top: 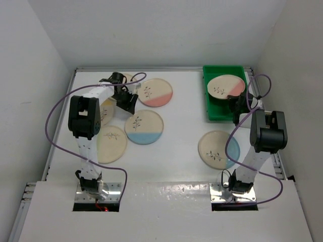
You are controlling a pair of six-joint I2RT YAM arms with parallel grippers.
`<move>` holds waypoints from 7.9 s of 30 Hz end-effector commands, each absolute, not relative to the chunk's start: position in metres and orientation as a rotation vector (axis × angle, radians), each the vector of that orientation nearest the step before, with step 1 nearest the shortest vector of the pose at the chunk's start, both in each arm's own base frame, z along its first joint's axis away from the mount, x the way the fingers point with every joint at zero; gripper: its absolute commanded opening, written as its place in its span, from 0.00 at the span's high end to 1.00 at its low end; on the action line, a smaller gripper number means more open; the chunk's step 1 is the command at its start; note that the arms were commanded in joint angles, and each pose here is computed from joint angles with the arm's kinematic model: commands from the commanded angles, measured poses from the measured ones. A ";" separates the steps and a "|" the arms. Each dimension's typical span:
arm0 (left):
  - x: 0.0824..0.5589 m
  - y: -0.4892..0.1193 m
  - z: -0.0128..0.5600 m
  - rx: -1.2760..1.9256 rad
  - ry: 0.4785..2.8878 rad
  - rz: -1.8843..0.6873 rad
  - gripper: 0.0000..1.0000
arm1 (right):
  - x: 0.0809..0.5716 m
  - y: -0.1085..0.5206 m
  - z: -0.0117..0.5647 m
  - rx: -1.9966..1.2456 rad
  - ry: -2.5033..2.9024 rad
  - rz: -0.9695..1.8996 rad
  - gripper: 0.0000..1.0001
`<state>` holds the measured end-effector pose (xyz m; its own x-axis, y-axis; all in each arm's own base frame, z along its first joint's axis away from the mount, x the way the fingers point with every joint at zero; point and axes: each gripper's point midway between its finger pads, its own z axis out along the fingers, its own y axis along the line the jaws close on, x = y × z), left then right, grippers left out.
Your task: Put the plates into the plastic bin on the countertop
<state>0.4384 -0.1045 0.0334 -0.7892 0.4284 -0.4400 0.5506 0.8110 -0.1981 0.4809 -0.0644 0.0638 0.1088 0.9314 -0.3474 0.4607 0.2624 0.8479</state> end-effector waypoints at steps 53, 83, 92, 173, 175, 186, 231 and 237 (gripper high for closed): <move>0.425 -0.190 0.093 1.018 2.317 -0.629 1.00 | 0.370 0.312 0.036 -0.552 2.458 1.335 1.00; 0.541 -0.166 0.110 0.554 2.364 -0.424 0.36 | 0.507 -0.074 0.172 1.150 1.249 0.795 1.00; 0.537 -0.169 0.082 0.538 2.422 -0.430 0.36 | 0.495 -0.094 0.121 1.310 1.302 0.645 1.00; 0.416 -0.252 0.075 1.558 2.101 -0.729 1.00 | 0.412 0.199 0.082 -0.340 2.340 0.970 0.25; 0.417 -0.247 0.079 1.555 2.098 -0.722 1.00 | 0.412 0.207 0.062 -0.342 2.392 1.025 0.25; 0.424 -0.248 0.084 1.484 2.096 -0.722 1.00 | 0.349 0.261 -0.002 -0.470 2.530 1.291 0.34; 0.568 0.017 0.146 0.089 2.310 -0.175 0.34 | 0.505 -0.084 0.186 1.152 1.249 0.770 1.00; 0.569 0.017 0.133 0.098 2.333 -0.174 0.34 | 0.503 -0.103 0.162 1.198 1.264 0.657 1.00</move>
